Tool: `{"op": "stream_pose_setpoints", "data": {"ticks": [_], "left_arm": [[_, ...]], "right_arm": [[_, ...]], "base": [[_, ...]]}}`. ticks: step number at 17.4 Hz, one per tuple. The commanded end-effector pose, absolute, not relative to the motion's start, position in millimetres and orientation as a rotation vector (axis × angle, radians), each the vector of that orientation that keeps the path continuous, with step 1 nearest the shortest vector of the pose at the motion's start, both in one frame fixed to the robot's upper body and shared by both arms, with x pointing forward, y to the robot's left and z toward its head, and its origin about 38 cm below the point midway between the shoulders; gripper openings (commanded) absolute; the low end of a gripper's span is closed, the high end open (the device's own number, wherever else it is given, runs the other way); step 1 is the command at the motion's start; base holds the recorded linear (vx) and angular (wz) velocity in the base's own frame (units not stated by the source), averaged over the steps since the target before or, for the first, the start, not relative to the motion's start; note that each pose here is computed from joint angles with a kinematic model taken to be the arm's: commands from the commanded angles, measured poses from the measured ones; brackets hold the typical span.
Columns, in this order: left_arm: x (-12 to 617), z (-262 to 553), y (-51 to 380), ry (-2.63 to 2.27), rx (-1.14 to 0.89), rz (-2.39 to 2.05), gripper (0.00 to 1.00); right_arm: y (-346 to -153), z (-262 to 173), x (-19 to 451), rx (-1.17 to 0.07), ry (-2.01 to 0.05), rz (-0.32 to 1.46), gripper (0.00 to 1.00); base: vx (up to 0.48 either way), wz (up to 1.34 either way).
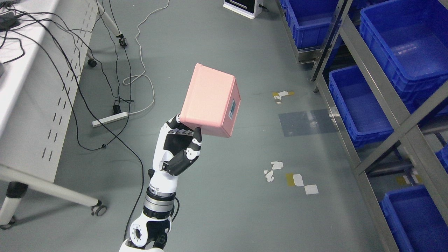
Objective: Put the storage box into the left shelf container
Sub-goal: 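Hold the pink box up in the left hand while turning toward the bin shelving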
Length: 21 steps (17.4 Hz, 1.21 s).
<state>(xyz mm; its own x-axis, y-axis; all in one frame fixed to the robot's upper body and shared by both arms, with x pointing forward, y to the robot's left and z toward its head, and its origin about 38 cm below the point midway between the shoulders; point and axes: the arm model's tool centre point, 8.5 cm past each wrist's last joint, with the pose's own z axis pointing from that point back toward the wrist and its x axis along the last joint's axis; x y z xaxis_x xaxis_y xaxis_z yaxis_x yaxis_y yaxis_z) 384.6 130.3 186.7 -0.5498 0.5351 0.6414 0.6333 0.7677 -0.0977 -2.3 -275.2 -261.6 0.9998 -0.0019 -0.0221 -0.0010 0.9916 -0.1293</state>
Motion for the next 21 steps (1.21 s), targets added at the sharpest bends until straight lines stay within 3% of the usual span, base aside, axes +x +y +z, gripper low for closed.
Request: {"op": "stream_pose_setpoints", "data": {"ticks": [1, 12, 21], "left_arm": [[378, 185, 138, -2.298, -0.852, -0.191, 0.02], [363, 162, 134, -2.242, -0.871, -0.206, 0.02], [324, 124, 104, -2.109, -0.985, -0.280, 0.02]], "right_arm": [[-286.5, -261, -2, -0.148, 0.013, -0.003, 1.00], [-286.5, -261, -2, -0.148, 0.013, -0.003, 1.00], [-286.5, -261, -2, -0.148, 0.013, -0.003, 1.00]], "base": [[0.503, -0.08], [0.566, 0.08], [0.606, -0.14]]}}
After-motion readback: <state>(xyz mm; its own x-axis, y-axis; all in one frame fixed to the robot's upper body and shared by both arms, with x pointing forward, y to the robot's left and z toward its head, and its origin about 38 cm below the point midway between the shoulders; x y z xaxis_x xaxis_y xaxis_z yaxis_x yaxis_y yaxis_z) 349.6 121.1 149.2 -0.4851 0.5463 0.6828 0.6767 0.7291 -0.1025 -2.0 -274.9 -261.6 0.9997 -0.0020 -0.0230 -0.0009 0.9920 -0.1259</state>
